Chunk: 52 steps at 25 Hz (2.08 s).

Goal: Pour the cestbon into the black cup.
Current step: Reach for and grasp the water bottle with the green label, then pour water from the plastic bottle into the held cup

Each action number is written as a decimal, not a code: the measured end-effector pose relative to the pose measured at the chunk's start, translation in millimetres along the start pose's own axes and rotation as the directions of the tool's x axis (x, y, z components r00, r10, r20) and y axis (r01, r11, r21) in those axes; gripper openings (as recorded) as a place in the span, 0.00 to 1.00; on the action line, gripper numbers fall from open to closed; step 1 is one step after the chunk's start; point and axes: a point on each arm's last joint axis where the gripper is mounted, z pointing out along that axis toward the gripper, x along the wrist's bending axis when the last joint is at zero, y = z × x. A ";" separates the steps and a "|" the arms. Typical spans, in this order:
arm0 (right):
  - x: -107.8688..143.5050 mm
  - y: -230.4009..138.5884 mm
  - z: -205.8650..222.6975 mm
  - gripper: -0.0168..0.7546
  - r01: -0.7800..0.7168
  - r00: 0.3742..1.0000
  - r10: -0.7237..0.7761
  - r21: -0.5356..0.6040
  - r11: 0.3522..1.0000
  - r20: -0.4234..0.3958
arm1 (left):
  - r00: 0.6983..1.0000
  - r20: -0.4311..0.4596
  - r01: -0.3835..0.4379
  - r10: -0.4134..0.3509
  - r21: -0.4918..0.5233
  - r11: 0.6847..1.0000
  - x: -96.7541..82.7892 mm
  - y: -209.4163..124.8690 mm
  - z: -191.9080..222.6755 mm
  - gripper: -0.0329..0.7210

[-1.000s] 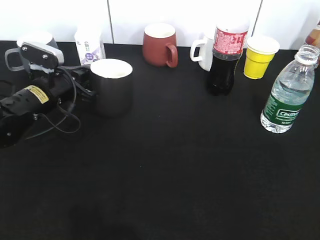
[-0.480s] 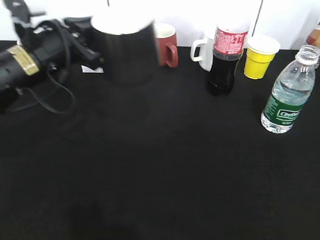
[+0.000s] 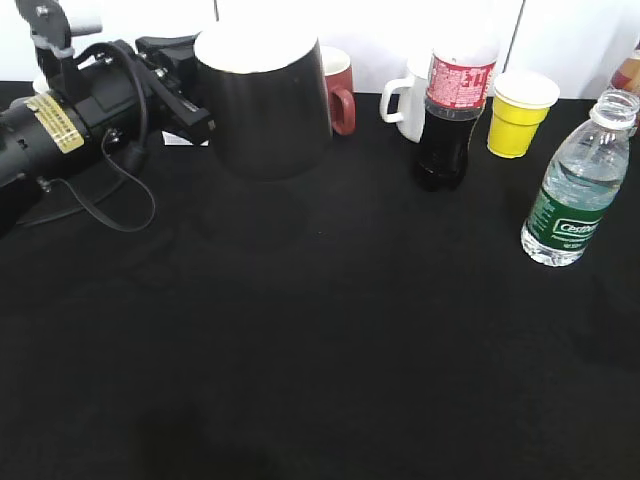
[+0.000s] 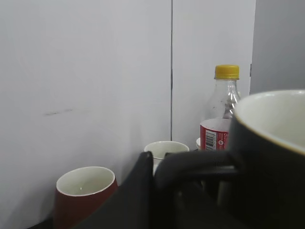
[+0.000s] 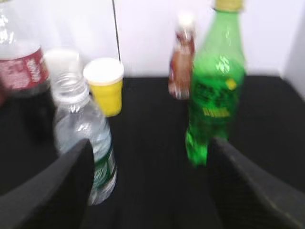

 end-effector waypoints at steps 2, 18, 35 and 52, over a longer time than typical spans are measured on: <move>1.5 -16.2 19.8 0.74 0.044 0.999 -0.044 0.009 0.999 -0.020 | 1.000 0.000 0.000 0.000 0.000 1.000 0.0 0.0 0.0 0.09; 24.8 -96.5 105.1 0.89 -0.028 0.957 0.092 0.226 0.974 -0.277 | 1.000 0.000 0.002 -0.002 -0.001 1.000 0.0 0.3 0.0 0.09; 33.7 -101.6 183.6 0.68 0.007 0.919 0.040 0.118 0.993 -0.392 | 1.000 0.000 0.002 -0.002 -0.001 1.000 0.0 0.3 0.0 0.09; 51.9 27.1 129.6 0.67 0.329 0.747 -0.456 -0.326 0.886 -0.484 | 0.967 0.253 0.002 -0.021 0.076 0.997 -84.0 -12.7 33.9 0.09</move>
